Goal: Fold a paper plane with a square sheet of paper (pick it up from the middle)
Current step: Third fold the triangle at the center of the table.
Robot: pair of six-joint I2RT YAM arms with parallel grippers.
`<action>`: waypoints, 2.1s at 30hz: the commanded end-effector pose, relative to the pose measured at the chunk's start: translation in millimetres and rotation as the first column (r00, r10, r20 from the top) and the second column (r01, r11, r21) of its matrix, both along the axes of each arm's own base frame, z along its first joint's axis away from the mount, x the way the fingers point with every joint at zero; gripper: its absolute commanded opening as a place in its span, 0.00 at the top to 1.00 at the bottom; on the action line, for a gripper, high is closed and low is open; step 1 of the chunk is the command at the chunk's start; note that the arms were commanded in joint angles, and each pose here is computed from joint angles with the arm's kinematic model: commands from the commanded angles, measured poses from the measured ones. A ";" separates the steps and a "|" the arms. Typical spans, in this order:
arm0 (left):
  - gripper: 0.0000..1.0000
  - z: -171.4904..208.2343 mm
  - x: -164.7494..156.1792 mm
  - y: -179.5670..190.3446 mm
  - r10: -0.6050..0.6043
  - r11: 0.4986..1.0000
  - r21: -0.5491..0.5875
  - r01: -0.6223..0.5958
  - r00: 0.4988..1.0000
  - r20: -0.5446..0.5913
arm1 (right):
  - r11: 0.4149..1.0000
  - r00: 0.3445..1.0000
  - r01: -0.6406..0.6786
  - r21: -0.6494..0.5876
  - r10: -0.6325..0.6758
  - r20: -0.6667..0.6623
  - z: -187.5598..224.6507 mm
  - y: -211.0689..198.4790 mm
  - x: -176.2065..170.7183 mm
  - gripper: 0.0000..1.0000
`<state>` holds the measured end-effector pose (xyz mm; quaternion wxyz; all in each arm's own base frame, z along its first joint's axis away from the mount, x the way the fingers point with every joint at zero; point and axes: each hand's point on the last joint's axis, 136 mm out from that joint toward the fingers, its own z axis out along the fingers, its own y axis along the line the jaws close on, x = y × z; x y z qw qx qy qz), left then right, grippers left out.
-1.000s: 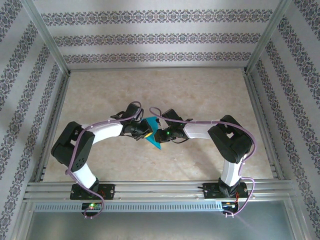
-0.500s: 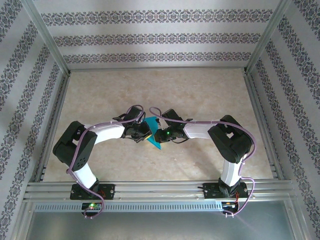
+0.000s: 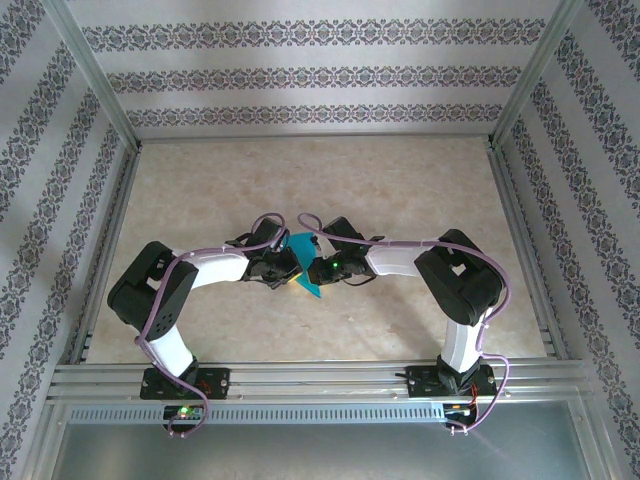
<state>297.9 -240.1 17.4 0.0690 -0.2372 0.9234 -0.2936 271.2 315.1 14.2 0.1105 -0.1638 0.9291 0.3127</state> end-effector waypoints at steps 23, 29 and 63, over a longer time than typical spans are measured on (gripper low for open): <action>0.93 -34.4 -27.5 17.0 0.007 0.997 0.078 0.000 0.997 -0.081 | 0.980 0.983 0.180 0.082 -0.178 -0.036 51.1 -27.6 13.8 0.63; 0.93 -32.7 -27.0 15.8 0.004 0.998 0.070 0.001 0.997 -0.077 | 0.990 0.991 0.085 0.116 -0.072 -0.109 47.6 -5.3 -9.8 0.78; 0.94 -41.8 -33.9 23.1 0.024 0.995 0.099 -0.014 0.994 -0.105 | 1.000 0.973 -0.006 -0.012 0.003 -0.230 -8.4 0.0 -44.7 0.93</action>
